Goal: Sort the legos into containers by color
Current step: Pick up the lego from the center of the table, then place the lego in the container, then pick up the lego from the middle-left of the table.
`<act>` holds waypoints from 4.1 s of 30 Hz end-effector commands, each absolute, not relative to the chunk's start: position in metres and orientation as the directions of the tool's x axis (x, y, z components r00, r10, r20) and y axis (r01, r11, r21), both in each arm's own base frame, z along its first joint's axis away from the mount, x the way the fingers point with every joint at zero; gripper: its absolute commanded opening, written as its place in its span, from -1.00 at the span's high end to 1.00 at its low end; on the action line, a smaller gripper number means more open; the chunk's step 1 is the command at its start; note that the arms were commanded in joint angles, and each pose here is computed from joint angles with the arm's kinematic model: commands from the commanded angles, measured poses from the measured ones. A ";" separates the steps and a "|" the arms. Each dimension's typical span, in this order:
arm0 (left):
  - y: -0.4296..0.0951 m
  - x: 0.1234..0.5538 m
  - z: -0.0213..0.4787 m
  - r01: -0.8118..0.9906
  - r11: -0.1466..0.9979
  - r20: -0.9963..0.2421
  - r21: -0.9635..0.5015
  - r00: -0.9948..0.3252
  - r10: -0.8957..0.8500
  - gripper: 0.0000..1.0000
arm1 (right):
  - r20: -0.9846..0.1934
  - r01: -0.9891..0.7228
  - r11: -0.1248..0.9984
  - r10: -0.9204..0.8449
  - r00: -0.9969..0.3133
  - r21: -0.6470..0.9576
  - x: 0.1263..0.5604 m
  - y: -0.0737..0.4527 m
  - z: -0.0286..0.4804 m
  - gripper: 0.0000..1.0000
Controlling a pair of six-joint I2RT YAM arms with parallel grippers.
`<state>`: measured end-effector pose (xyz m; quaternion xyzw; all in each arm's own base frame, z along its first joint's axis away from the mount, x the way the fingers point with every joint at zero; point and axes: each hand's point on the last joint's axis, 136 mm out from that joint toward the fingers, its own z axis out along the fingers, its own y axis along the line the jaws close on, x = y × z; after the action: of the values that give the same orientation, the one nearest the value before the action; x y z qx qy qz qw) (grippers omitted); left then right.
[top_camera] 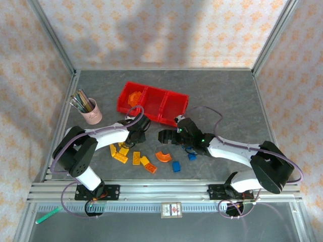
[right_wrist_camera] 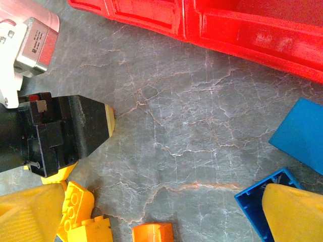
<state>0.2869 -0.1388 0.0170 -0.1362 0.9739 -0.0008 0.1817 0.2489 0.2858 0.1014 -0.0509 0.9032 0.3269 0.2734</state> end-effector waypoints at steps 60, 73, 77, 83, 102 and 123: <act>-0.107 0.401 0.171 -0.273 0.938 -0.563 -0.211 -0.751 -0.345 -0.21 | -0.570 -0.179 0.850 0.162 -0.806 0.495 0.302 0.238 0.169 -0.99; -0.165 0.278 0.152 -0.352 0.848 -0.458 -0.398 -0.724 -0.515 -0.32 | -0.482 -0.186 0.846 0.094 -0.871 0.500 0.258 0.224 0.131 -1.00; -0.186 0.252 0.143 -0.365 0.843 -0.445 -0.396 -0.726 -0.524 -0.38 | -0.467 -0.187 0.853 0.073 -0.881 0.487 0.243 0.214 0.120 -1.00; -0.230 0.227 0.116 -0.371 0.862 -0.409 -0.345 -0.768 -0.494 -0.42 | -0.460 -0.175 0.867 0.068 -0.886 0.466 0.228 0.198 0.103 -1.00; -0.275 0.218 0.050 -0.474 0.828 -0.341 -0.301 -0.757 -0.557 -0.46 | -0.430 -0.102 0.885 0.117 -0.895 0.454 0.225 0.176 0.084 -1.00; -0.268 0.219 0.019 -0.507 0.844 -0.355 -0.175 -0.767 -0.534 0.03 | -0.397 -0.103 0.851 0.131 -0.908 0.515 0.231 0.175 0.080 -1.00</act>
<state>0.2136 -0.2750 0.0211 -0.2758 0.9409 -0.0566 0.1881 0.2299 0.1738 0.0820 0.0167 0.9400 0.2688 0.2096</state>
